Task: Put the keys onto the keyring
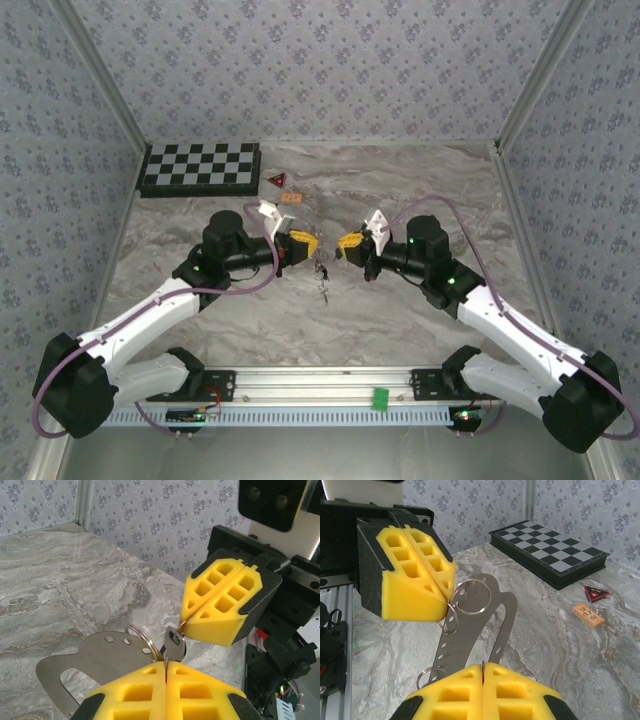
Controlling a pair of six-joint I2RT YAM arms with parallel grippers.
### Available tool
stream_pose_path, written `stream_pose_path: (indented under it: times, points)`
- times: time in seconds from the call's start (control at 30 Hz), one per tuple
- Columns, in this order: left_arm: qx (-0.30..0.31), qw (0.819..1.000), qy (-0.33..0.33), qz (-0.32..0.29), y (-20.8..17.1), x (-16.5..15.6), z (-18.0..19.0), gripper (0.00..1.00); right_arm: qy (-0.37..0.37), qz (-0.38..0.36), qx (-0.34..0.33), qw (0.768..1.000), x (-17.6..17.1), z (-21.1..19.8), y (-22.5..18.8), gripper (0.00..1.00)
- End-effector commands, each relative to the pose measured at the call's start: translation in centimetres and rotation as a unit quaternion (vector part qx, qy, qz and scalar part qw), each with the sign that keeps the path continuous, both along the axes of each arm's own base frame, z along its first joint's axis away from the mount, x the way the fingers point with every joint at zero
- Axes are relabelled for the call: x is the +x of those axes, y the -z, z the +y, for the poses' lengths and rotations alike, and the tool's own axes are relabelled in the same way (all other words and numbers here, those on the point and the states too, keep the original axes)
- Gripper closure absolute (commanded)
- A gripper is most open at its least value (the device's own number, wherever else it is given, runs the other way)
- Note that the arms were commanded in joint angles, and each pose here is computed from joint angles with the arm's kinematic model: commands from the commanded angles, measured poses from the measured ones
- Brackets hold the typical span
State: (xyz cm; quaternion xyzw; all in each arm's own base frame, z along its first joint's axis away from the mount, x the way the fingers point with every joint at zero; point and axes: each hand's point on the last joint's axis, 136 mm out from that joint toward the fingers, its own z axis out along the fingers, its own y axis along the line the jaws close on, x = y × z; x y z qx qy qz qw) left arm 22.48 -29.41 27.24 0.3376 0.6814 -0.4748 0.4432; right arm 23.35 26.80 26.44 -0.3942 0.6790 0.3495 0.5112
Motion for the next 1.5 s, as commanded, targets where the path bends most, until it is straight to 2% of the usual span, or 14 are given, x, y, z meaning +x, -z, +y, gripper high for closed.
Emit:
stream_pose_path:
  times: [0.0,0.87,1.47]
  points:
    - [-0.024,0.998,0.021,-0.047,-2.8,-0.8,0.1,1.0,-0.03,-0.043,0.012,0.999,-0.1,1.1,-2.2,1.0]
    - [-0.016,0.998,0.033,-0.041,-2.2,-0.8,-0.3,1.0,-0.083,-0.064,0.027,0.994,-0.9,2.6,-3.7,1.0]
    - [-0.019,0.998,0.03,-0.044,-2.2,-0.8,-0.2,1.0,-0.082,-0.056,0.012,0.995,-0.7,2.8,-2.9,1.0]
